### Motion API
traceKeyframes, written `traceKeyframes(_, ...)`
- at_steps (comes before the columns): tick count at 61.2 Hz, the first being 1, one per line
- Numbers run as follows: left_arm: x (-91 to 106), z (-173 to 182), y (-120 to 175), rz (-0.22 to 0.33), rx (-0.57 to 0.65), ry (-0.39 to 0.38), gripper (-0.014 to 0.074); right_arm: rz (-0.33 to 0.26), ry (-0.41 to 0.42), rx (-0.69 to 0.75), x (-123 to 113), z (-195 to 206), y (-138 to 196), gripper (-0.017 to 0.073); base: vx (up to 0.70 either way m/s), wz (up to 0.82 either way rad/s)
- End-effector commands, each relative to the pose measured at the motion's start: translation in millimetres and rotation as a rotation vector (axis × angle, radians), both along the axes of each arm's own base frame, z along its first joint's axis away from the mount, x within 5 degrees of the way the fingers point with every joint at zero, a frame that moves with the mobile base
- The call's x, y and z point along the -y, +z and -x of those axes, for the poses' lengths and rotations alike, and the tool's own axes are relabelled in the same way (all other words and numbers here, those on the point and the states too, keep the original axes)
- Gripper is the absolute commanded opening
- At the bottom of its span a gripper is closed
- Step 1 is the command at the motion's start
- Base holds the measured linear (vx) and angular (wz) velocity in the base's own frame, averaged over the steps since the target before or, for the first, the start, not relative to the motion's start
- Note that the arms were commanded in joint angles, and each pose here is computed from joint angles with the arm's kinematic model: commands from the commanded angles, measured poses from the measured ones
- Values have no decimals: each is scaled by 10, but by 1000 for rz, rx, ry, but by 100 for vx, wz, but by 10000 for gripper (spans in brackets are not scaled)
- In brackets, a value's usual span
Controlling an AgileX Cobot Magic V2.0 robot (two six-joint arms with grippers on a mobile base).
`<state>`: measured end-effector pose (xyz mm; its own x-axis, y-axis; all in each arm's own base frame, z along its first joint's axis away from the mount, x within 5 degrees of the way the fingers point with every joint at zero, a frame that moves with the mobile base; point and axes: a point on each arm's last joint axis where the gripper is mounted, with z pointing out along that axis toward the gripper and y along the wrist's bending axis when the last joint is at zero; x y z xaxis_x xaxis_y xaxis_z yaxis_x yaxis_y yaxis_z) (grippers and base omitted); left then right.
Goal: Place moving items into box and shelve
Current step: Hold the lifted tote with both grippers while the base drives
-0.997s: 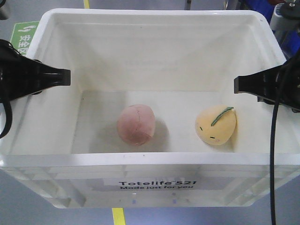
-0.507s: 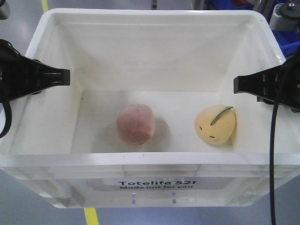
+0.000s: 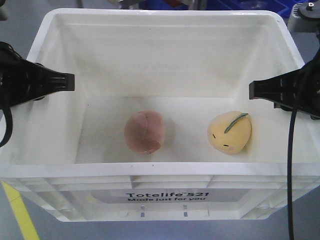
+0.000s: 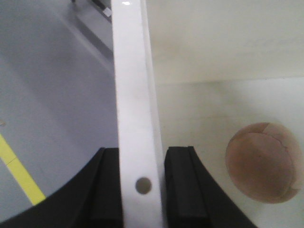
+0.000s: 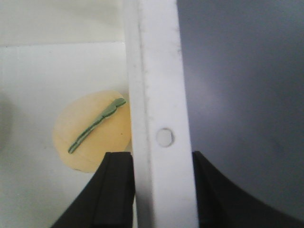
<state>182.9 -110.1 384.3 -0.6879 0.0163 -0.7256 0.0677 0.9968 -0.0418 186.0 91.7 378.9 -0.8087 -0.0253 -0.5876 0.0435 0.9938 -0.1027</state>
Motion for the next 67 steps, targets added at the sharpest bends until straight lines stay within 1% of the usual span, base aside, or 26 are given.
traceKeyframes(1,-4,24,293,61,181,-60,150,5,5,149,68,-18,223,152,21,-68)
traceKeyframes(35,-5,25,292,61,181,-59,150,5,5,149,68,-18,223,152,19,-68)
traceKeyframes(67,-6,25,292,60,180,-58,150,5,5,149,69,-18,223,152,19,-52)
